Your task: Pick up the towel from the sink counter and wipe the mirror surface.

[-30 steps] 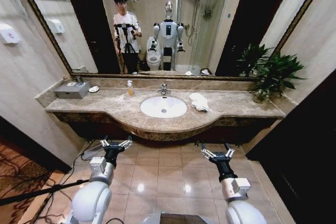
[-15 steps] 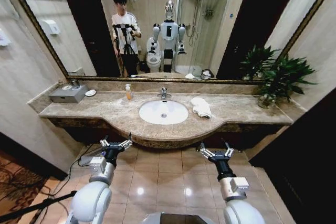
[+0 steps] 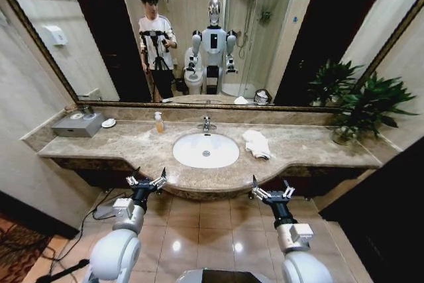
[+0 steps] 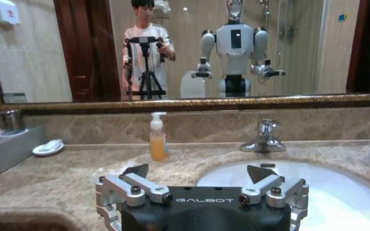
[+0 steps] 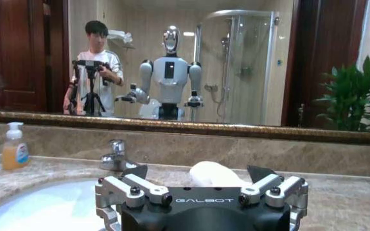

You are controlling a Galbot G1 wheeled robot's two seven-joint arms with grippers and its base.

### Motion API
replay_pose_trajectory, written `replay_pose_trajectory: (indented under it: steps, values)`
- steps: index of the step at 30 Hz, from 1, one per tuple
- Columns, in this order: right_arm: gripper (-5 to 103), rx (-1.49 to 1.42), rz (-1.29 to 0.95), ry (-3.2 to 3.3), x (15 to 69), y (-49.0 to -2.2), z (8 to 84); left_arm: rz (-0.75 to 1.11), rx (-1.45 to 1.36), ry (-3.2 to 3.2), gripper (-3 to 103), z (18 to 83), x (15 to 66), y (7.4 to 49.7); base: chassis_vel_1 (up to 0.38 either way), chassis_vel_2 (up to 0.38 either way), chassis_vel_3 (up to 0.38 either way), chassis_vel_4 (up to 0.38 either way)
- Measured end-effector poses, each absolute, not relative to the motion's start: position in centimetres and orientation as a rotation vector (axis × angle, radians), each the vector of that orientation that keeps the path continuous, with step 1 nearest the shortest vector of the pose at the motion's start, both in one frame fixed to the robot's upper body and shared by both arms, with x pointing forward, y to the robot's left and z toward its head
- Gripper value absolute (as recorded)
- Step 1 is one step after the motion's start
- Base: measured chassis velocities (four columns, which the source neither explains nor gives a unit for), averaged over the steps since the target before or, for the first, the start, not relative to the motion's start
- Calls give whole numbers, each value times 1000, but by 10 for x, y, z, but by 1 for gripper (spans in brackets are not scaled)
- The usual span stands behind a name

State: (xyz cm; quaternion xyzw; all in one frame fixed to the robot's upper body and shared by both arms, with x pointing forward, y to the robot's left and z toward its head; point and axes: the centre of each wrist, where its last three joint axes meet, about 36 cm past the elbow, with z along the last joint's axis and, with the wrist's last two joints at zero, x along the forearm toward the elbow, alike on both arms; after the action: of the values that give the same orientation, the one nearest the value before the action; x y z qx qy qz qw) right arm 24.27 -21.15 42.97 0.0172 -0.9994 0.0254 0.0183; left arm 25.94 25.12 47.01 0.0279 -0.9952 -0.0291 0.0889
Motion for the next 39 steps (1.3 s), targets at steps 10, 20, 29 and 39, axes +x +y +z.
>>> replay_pose_trajectory:
  steps: [10, 20, 29, 39]
  values:
    - [100, 59, 84, -3094, 255, -211, 433, -87, 83, -2961, 100, 470, 259, 251, -139, 139, 136, -135]
    - [100, 56, 83, -3079, 278, -210, 432, -87, 83, -2961, 100, 470, 259, 251, -133, 129, 144, -127]
    - [100, 24, 82, -2966, 325, -222, 437, -87, 83, -2961, 100, 470, 259, 251, -83, 90, 79, -88]
    - [100, 32, 18, -2722, 388, -257, 439, -87, 83, -2961, 100, 470, 259, 251, 0, 0, 0, 0]
